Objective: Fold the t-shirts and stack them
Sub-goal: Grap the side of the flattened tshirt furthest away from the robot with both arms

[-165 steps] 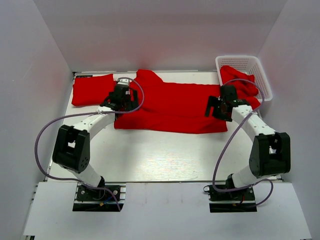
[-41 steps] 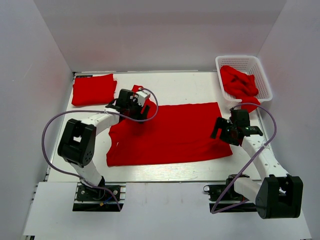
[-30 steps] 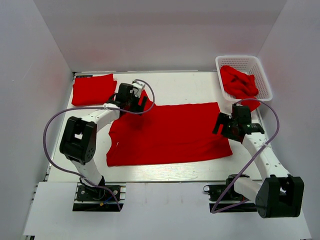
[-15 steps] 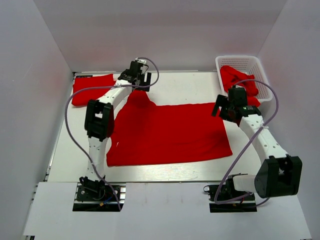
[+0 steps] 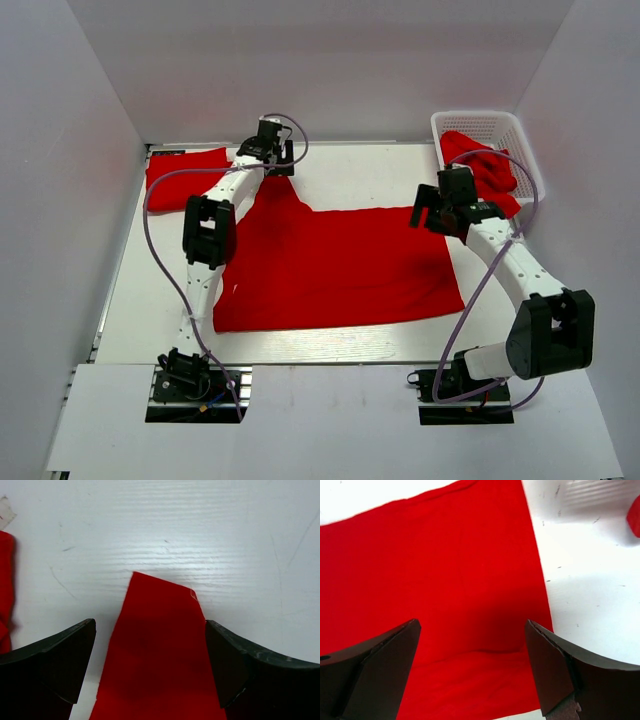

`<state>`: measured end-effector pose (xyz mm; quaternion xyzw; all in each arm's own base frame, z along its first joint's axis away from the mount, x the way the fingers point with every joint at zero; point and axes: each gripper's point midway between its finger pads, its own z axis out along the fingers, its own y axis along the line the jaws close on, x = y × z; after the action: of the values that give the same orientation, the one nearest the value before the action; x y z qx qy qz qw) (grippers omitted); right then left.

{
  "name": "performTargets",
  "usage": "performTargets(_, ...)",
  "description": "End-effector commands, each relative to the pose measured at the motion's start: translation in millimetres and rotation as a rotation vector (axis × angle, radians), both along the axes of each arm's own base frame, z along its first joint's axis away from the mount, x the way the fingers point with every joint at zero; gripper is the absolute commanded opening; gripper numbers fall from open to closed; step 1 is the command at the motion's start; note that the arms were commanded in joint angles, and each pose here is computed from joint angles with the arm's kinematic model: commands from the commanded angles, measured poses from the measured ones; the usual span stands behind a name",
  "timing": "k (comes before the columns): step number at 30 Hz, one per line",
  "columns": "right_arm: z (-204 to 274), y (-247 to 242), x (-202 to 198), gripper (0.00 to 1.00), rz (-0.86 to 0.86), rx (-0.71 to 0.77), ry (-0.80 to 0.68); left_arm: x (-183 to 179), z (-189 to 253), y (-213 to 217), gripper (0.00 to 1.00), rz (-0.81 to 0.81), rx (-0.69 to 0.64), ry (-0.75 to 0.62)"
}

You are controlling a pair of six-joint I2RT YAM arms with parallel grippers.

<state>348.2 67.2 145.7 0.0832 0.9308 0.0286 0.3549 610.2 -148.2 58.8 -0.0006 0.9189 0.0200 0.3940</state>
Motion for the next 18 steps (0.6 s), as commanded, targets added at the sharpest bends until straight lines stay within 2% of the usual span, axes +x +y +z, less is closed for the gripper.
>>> performTargets(1, 17.0, 9.0, 14.9, 0.90, 0.026, 0.008, -0.057, 18.6, 29.4, 18.5, 1.00, 0.065, -0.039, -0.094)
performTargets(7, 12.1, 14.8, 15.7, 0.90, 0.040, 0.006, -0.040, 28.5, 8.7, 29.2, 1.00, 0.075, -0.068, -0.080)
performTargets(12, 4.0, 18.2, 15.6, 0.90, 0.051, 0.005, -0.007, 28.2, -13.8, 28.3, 1.00, -0.026, 0.000, -0.059)
performTargets(18, -5.5, 18.7, 16.7, 0.90, 0.048, -0.003, 0.023, 24.1, -41.2, 16.1, 0.82, -0.149, 0.043, -0.022)
